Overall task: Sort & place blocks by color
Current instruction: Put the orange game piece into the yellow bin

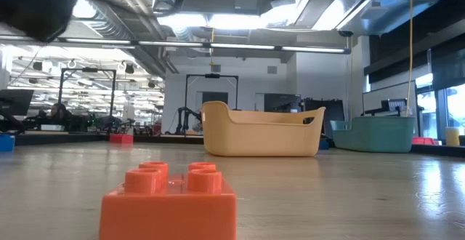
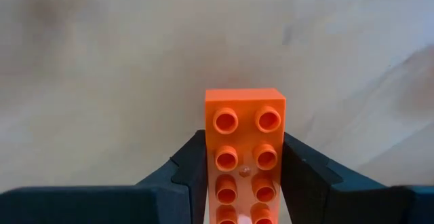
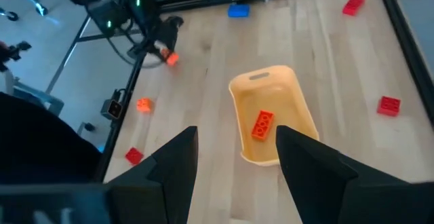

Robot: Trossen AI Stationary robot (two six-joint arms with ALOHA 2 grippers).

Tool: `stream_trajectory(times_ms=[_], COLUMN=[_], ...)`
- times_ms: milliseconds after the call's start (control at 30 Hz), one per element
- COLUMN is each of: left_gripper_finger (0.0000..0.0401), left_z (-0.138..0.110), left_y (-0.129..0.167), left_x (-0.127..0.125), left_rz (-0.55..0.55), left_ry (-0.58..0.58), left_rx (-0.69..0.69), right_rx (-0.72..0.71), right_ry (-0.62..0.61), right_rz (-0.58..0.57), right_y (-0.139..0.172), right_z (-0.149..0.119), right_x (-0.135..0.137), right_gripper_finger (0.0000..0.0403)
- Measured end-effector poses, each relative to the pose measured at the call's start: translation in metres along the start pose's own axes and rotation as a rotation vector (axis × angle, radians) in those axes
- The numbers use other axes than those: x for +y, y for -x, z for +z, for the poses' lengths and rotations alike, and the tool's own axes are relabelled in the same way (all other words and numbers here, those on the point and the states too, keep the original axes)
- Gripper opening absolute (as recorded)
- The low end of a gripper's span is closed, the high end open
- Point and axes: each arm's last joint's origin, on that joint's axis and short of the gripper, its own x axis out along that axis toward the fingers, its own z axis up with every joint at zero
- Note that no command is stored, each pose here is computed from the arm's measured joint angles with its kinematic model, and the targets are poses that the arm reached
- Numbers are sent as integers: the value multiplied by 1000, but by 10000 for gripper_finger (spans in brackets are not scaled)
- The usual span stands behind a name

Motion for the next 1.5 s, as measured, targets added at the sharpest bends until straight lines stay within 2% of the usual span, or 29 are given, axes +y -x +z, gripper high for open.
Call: stream_trajectory(times_ms=[200, 367, 600, 800, 900, 1033, 1133, 1500], left_gripper_finger=[131, 131, 131, 131, 131, 131, 131, 131], left_z=[24, 65, 148, 226, 264, 307, 330, 359], left_y=[39, 64, 86, 111, 114, 109, 92, 11], left_x=[8, 9, 20, 23, 26, 34, 33, 26], left_rz=[-7, -56, -69, -80, -96, -117, -148, -147], left_ry=[12, -101, -241, -409, -461, -468, -486, -493], left_rx=[-26, -46, -114, -251, -291, -339, -350, -250], right_rx=[24, 20, 25, 23, 23, 29, 41, 67], right_ry=[39, 87, 95, 136, 139, 132, 120, 101], right_rz=[12, 38, 35, 36, 35, 40, 44, 48], right_y=[0, 0, -1, -1, -2, -5, -9, -30], right_z=[-3, -4, -3, -3, -3, -5, -7, -17], right_x=[1, 2, 1, 1, 0, -2, -5, -22], right_gripper_finger=[200, 200, 200, 200, 200, 200, 200, 200])
